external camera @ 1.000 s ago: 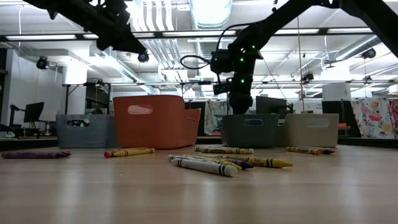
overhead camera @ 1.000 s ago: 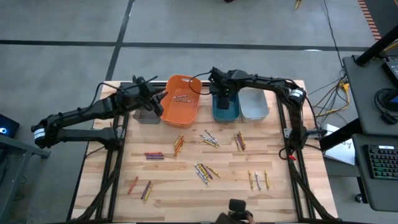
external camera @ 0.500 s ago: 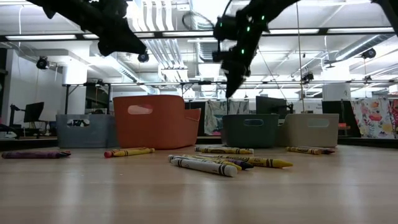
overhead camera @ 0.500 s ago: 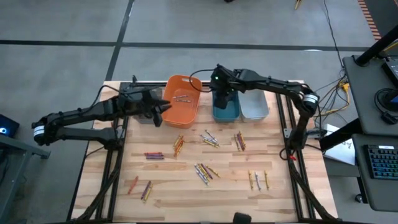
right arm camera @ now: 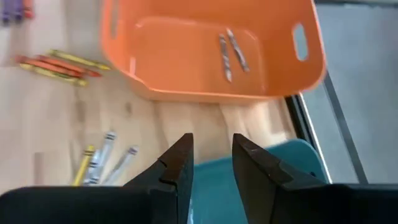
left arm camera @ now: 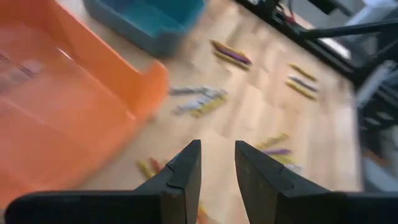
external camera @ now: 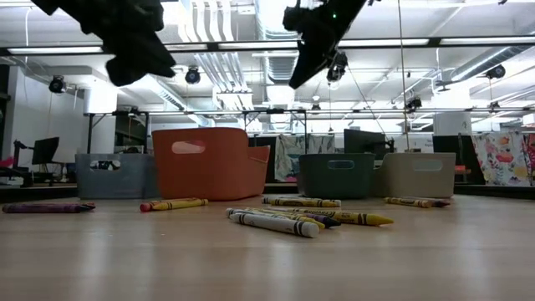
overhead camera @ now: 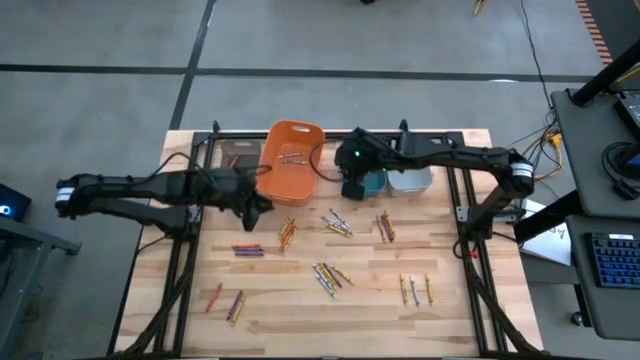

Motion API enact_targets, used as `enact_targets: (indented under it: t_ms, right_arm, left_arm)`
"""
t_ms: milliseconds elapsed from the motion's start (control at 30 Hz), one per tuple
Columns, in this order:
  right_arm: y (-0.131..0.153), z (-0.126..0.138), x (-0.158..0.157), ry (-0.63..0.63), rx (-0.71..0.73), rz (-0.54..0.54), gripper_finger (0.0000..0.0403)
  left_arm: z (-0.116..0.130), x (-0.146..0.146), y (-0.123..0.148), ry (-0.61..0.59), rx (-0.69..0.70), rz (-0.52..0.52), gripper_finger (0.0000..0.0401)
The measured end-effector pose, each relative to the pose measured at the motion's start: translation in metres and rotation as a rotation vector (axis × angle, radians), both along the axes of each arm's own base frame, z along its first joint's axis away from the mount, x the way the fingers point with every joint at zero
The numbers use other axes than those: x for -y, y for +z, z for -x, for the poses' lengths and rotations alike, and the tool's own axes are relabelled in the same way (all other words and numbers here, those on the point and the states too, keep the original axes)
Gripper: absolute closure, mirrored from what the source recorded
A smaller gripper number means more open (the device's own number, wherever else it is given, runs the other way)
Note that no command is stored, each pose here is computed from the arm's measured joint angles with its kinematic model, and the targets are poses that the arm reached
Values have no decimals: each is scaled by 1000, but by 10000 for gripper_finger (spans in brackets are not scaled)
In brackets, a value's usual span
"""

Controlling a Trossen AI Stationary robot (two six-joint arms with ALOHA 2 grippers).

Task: Sort crayons
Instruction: Put the orange crayon into the black bin

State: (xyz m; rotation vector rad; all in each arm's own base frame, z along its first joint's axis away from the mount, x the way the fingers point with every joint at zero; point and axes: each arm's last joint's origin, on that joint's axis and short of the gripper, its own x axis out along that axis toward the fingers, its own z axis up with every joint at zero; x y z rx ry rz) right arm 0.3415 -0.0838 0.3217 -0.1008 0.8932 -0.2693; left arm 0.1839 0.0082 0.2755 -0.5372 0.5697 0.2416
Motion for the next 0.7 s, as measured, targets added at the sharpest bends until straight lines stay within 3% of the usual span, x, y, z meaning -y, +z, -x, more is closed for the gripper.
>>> enact_targets:
  t_ms: [267, 533, 700]
  right_arm:
    - [-8, -7, -29, 86, 64, 14, 314]
    - [-9, -12, -35, 108, 86, 19, 318]
    - [-9, -12, -36, 109, 84, 19, 312]
  left_arm:
    - [5, 47, -7, -37, -89, 275, 323]
    - [24, 92, -32, 47, -404, 479, 340]
    - [37, 123, -51, 117, -631, 542, 344]
